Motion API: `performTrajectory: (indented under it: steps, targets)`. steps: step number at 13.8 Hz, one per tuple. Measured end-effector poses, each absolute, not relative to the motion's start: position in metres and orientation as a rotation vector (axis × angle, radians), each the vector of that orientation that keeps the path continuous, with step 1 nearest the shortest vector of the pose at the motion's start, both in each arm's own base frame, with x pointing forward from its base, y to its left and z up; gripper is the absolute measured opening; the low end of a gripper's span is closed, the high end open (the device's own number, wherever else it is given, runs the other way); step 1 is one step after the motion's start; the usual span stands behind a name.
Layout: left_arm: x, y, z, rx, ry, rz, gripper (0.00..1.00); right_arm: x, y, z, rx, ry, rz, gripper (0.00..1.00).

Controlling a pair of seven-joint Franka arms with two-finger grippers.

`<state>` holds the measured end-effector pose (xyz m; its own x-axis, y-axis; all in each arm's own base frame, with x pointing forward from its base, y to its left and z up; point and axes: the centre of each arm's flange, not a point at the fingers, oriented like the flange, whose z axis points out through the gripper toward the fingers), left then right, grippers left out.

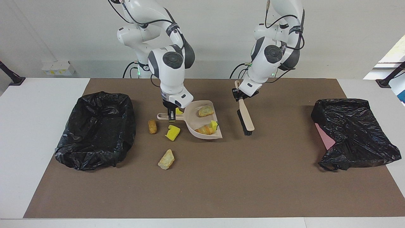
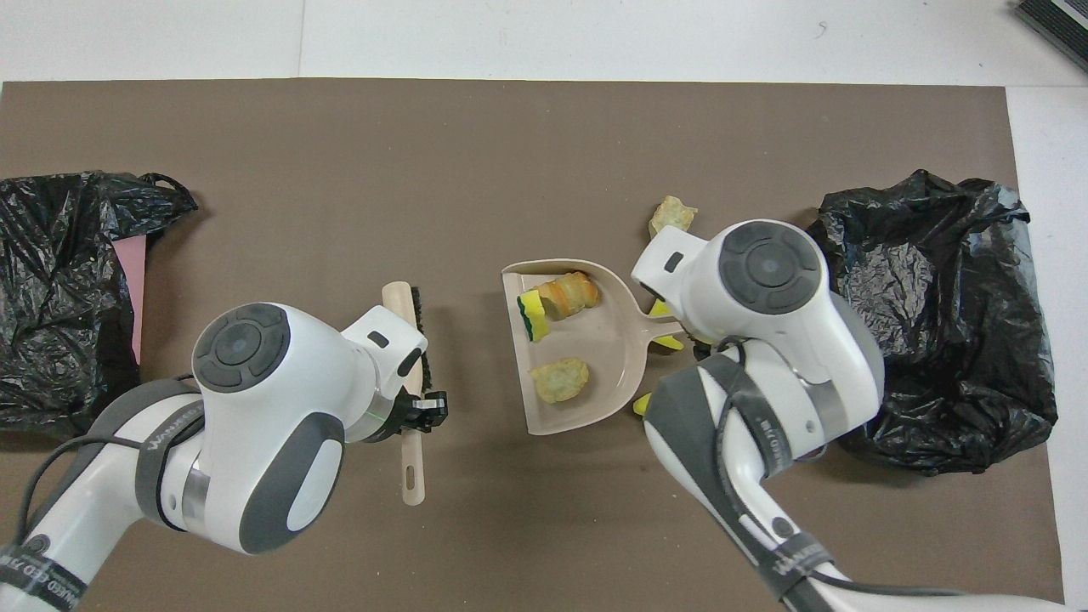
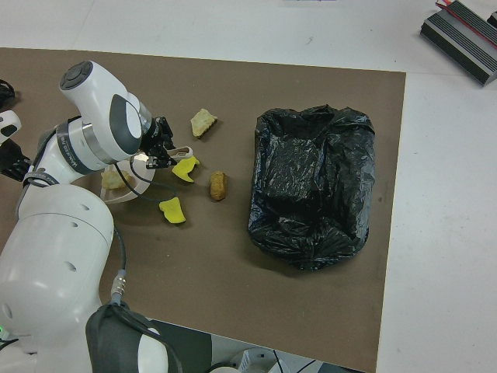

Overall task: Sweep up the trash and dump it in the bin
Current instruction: 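Carry the loaded dustpan with the right gripper toward the nearer trash bag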

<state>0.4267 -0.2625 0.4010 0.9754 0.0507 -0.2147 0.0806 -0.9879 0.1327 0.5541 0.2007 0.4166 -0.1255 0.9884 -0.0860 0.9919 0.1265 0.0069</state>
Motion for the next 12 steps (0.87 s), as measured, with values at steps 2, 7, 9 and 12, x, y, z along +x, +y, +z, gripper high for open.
performTrajectory:
  steps: [2,7,9,12]
  targets:
    - [0.402,-0.283,0.392,3.002,0.063,-0.353,0.26,0.564,0.161,0.434,2.067,2.32,-0.012,0.31]
    - [0.337,-0.335,0.369,3.051,0.012,-0.356,0.26,0.584,0.057,0.472,2.137,2.335,0.145,0.31]
    - [0.307,-0.346,0.356,3.08,-0.035,-0.363,0.26,0.587,0.011,0.485,2.132,2.326,0.164,0.31]
    - [0.274,-0.355,0.337,3.118,-0.04,-0.348,0.26,0.58,-0.07,0.499,2.1,2.356,0.21,0.31]
